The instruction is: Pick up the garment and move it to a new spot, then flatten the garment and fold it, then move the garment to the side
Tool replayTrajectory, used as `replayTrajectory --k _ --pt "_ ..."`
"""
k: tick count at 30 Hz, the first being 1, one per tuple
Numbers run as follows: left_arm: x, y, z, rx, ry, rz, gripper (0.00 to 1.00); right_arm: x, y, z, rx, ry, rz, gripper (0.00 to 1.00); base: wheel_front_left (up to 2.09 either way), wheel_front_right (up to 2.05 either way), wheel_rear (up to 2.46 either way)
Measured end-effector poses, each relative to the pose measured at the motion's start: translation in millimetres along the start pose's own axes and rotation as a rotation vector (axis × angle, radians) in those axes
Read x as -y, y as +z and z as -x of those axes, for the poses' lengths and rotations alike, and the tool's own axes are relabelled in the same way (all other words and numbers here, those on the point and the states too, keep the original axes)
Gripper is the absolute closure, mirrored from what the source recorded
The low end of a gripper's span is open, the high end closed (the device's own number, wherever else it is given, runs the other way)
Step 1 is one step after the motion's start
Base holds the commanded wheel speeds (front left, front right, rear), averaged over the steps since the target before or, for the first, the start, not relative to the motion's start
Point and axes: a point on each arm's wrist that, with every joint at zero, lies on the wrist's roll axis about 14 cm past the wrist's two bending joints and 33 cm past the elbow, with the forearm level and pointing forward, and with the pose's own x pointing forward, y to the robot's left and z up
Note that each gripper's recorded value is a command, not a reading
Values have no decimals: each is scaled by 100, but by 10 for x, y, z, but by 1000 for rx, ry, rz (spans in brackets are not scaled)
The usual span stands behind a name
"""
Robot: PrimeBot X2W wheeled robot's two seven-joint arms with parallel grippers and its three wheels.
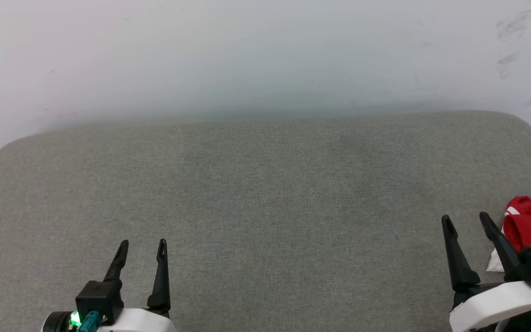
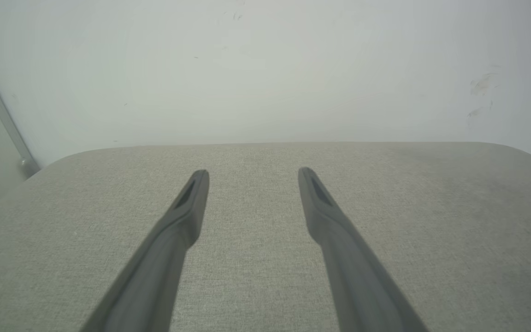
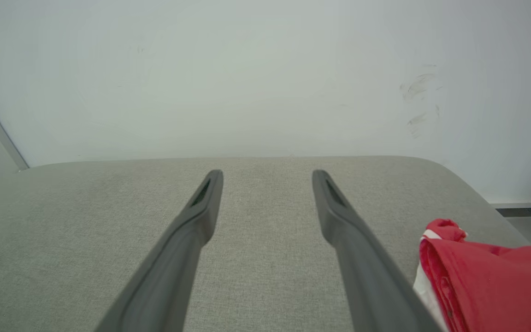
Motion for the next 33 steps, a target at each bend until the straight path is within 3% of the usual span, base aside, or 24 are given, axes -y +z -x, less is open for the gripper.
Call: replayTrajectory --k 13,14,18,33 --pt "-15 -22 8 -10 7 18 0 -25 30 -12 7 2 -1 0 0 0 0" --pt "-15 -28 13 -12 6 19 100 -28 24 -14 6 2 -2 100 0 0 0" --pt "13 -175 70 -61 12 43 100 -18 -114 8 -35 -2 -22 100 0 0 0" --pt "-117 -326 15 -158 80 314 100 7 -272 -16 -67 -14 -312 100 0 0 0"
